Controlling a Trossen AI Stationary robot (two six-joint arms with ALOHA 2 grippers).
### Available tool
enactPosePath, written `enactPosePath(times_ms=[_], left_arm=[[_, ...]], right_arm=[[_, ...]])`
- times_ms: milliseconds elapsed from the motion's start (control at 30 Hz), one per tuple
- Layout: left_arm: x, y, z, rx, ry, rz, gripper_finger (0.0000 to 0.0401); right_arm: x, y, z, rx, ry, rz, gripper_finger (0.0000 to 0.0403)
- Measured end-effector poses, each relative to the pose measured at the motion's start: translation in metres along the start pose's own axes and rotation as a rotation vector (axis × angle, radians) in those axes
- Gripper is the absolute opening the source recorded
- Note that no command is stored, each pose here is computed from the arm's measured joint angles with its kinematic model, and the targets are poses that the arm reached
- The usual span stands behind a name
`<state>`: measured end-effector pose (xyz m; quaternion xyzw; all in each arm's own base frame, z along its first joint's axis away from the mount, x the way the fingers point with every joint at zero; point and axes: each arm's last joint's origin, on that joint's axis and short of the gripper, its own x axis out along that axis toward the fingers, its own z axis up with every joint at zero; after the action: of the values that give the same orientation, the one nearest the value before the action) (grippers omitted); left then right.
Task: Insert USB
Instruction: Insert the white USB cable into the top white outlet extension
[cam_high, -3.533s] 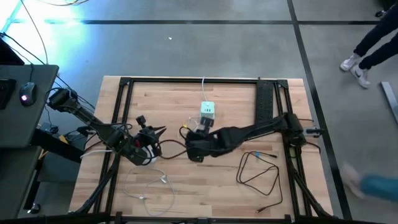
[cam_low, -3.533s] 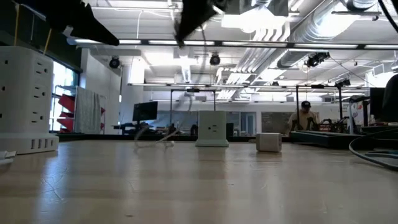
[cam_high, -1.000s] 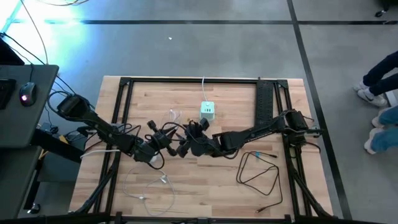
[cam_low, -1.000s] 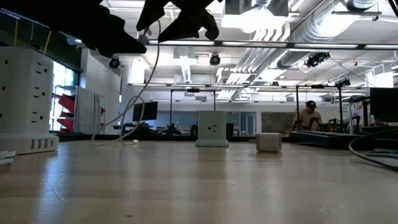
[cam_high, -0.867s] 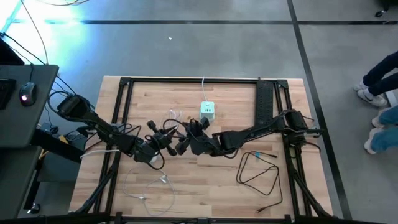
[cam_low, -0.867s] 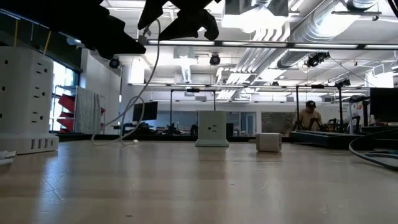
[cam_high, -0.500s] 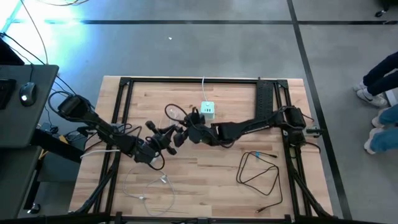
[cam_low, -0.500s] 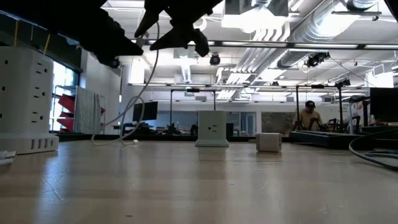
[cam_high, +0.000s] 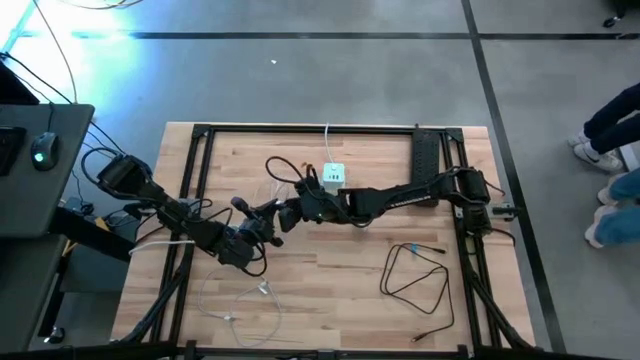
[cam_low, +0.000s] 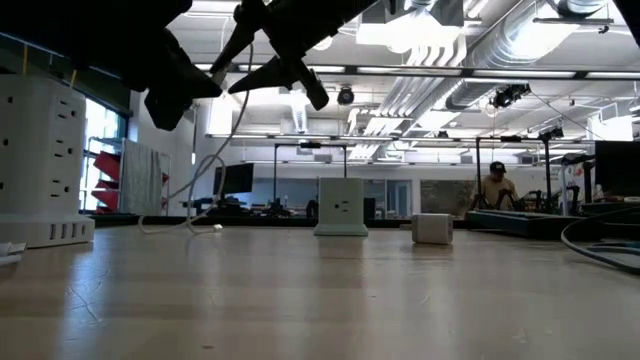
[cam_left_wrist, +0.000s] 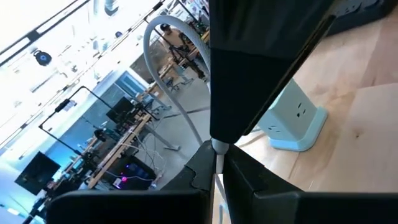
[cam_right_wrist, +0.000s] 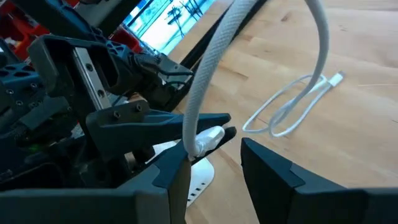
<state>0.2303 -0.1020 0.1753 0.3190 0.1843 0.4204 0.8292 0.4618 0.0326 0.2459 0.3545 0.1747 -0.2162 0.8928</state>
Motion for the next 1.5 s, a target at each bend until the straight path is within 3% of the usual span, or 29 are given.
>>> enactPosePath(times_ms=[667, 967, 1067, 1267, 1500], left_arm=[[-0.002, -0.005, -0.003, 0.087, 0.001, 0.005, 0.0000], [-0.002, -0.006, -0.004, 0.091, 0.000, 0.001, 0.0000], [-0.002, -0.006, -0.004, 0.099, 0.001, 0.003, 0.0000], [-0.002, -0.006, -0.004, 0.099, -0.002, -0.003, 0.0002], [-0.006, -0.011, -0.002, 0.093, -0.068, -0.164, 0.0036]], right_arm=[[0.003, -0.003, 0.008, 0.091, 0.000, 0.034, 0.0118], [0.004, -0.004, 0.008, 0.085, 0.024, 0.047, 0.0033], [0.004, -0.004, 0.008, 0.058, 0.038, 0.058, 0.0007], [0.003, -0.005, 0.007, -0.003, 0.062, 0.062, 0.0001], [-0.012, -0.009, 0.006, -0.147, 0.157, -0.021, 0.0000]])
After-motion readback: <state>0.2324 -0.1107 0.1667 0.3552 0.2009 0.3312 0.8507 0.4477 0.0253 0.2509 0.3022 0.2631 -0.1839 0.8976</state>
